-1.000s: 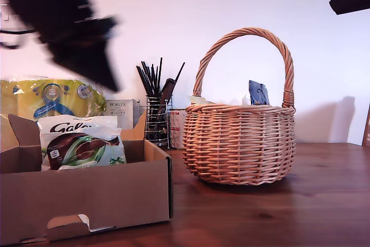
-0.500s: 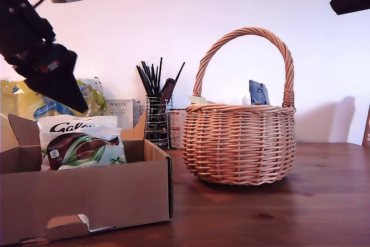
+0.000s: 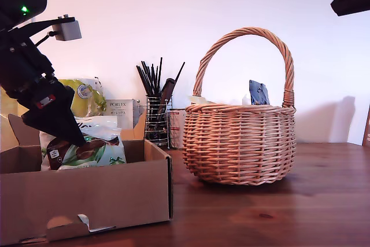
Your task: Move the bags of Easter eggs from the cardboard box on the left into the woven basket on the right side.
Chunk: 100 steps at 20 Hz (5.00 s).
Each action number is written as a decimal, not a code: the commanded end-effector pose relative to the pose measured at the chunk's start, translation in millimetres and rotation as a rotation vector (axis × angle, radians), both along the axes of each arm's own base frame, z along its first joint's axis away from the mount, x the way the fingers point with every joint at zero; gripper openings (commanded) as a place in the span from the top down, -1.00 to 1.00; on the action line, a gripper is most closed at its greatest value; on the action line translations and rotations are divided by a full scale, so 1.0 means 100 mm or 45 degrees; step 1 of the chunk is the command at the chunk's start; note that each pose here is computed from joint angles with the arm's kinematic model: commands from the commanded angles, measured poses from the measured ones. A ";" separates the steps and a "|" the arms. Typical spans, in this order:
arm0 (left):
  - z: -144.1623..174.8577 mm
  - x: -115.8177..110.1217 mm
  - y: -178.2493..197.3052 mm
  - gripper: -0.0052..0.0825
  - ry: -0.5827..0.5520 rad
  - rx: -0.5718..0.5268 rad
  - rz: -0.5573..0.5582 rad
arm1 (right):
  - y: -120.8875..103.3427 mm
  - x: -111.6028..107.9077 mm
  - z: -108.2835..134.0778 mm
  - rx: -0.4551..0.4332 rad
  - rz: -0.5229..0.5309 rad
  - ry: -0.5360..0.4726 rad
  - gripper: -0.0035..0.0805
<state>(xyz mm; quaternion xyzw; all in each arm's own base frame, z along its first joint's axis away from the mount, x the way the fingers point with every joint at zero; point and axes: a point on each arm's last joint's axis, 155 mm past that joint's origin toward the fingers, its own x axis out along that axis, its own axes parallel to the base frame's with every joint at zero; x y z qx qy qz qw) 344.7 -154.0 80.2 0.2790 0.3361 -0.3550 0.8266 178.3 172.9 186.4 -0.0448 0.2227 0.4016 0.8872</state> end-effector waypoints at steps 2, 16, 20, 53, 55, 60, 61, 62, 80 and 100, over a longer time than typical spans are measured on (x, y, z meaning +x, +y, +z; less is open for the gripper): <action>0.05 0.02 0.00 -0.82 -0.038 0.011 -0.018 | 0.00 0.01 0.08 0.011 0.001 -0.027 0.95; 0.40 0.49 0.22 -0.82 -0.238 -0.122 -0.015 | 0.00 0.00 0.07 -0.009 0.011 -0.035 0.95; 0.24 0.51 0.17 -0.82 -0.046 -0.195 -0.023 | 0.00 0.00 0.06 -0.011 0.013 -0.034 0.95; 0.15 -0.67 -0.73 -0.81 0.510 -0.104 -0.307 | 0.01 0.01 0.08 -0.004 0.014 -0.043 0.95; 0.08 -0.72 -0.77 -0.81 0.526 -0.077 -0.323 | 0.01 0.00 0.09 -0.001 0.016 -0.043 0.95; -0.21 -0.68 -0.72 -0.81 0.567 0.032 -0.275 | 0.02 -0.01 0.08 0.003 0.024 -0.039 0.95; -0.25 -0.64 -0.71 -0.81 0.569 0.040 -0.257 | 0.02 -0.01 0.09 0.003 0.024 -0.039 0.95; -0.29 -0.62 -0.71 -0.81 0.567 0.046 -0.254 | 0.02 -0.01 0.09 0.003 0.026 -0.039 0.95; -0.79 -0.67 -0.81 0.38 0.657 0.162 -0.207 | 0.03 -0.01 0.09 0.006 0.029 -0.044 0.95; 1.22 -0.03 -1.78 0.40 -0.130 -0.467 -0.356 | 0.03 -0.01 0.09 0.004 0.029 -0.040 0.95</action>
